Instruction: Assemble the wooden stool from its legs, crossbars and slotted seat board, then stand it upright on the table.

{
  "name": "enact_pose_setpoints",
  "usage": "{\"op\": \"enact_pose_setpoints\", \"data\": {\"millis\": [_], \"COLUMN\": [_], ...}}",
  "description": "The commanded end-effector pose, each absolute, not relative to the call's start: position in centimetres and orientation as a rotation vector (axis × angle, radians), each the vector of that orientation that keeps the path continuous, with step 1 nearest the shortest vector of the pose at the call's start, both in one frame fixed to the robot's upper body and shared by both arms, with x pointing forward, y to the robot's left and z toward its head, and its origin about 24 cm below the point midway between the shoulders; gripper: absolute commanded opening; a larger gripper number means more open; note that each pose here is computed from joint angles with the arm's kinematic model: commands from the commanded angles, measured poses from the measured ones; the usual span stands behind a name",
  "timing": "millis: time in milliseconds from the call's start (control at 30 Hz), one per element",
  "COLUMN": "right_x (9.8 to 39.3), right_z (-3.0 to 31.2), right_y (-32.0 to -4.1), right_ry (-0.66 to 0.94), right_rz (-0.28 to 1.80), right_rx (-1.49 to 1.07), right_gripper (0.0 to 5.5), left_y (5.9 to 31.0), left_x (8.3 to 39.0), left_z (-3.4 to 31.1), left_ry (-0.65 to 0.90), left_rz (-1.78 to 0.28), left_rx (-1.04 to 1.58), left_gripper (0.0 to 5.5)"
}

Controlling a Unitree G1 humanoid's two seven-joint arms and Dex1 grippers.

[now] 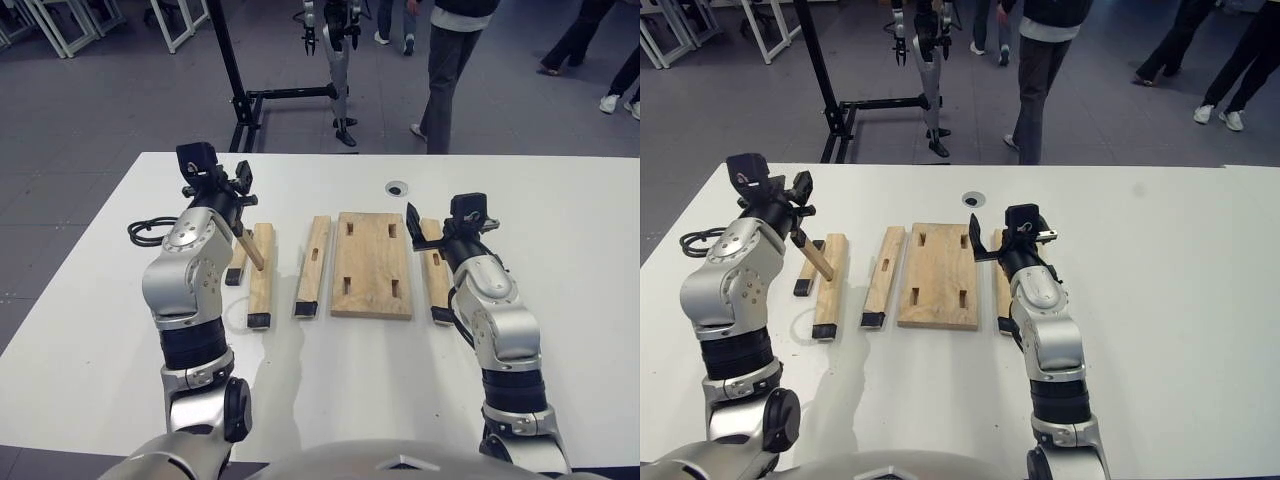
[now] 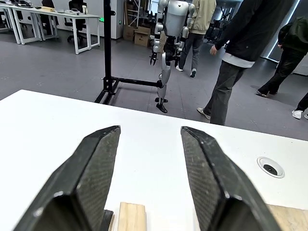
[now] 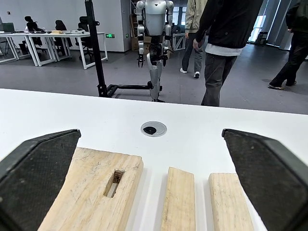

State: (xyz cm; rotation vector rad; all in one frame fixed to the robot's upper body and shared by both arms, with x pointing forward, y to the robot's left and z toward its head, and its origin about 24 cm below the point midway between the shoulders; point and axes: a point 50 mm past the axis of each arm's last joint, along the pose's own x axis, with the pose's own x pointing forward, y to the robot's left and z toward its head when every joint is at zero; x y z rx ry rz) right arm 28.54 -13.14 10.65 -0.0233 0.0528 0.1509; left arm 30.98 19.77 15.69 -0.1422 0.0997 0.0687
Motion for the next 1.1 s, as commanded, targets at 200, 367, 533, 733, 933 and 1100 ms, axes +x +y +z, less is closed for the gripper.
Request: {"op": "enact_pose_setpoints", "data": {"millis": [200, 367, 533, 733, 933, 1100], "right_x": [28.6, 28.7, 28.3, 28.0, 27.9, 27.4], "right_z": [11.0, 11.1, 10.7, 10.4, 10.6, 10.2], "right_y": [-12.9, -12.9, -12.7, -12.6, -13.2, -13.6], "right_ry": [0.047, 0.04, 0.05, 0.061, 0.061, 0.078], "right_rz": [0.157, 0.154, 0.142, 0.141, 0.129, 0.12], "right_rx": [-0.03, -0.022, -0.002, 0.0, -0.014, -0.024], "right_gripper": [5.5, 5.5, 5.5, 5.5, 5.5, 5.5], "left_y": [20.1, 20.4, 21.7, 20.0, 18.2, 17.7], "left_x": [31.8, 29.6, 31.2, 30.7, 24.0, 17.0], "left_z": [22.0, 8.0, 12.1, 30.4, 21.1, 13.2], "left_ry": [-0.017, 0.388, 0.189, -0.398, -0.108, 0.202], "left_rz": [0.029, 0.079, 0.112, -0.074, -0.062, 0.038], "left_rx": [-0.164, -0.272, -0.258, -0.225, 0.006, 0.052], "left_gripper": [2.33, 2.33, 2.33, 2.33, 3.07, 3.95]}}
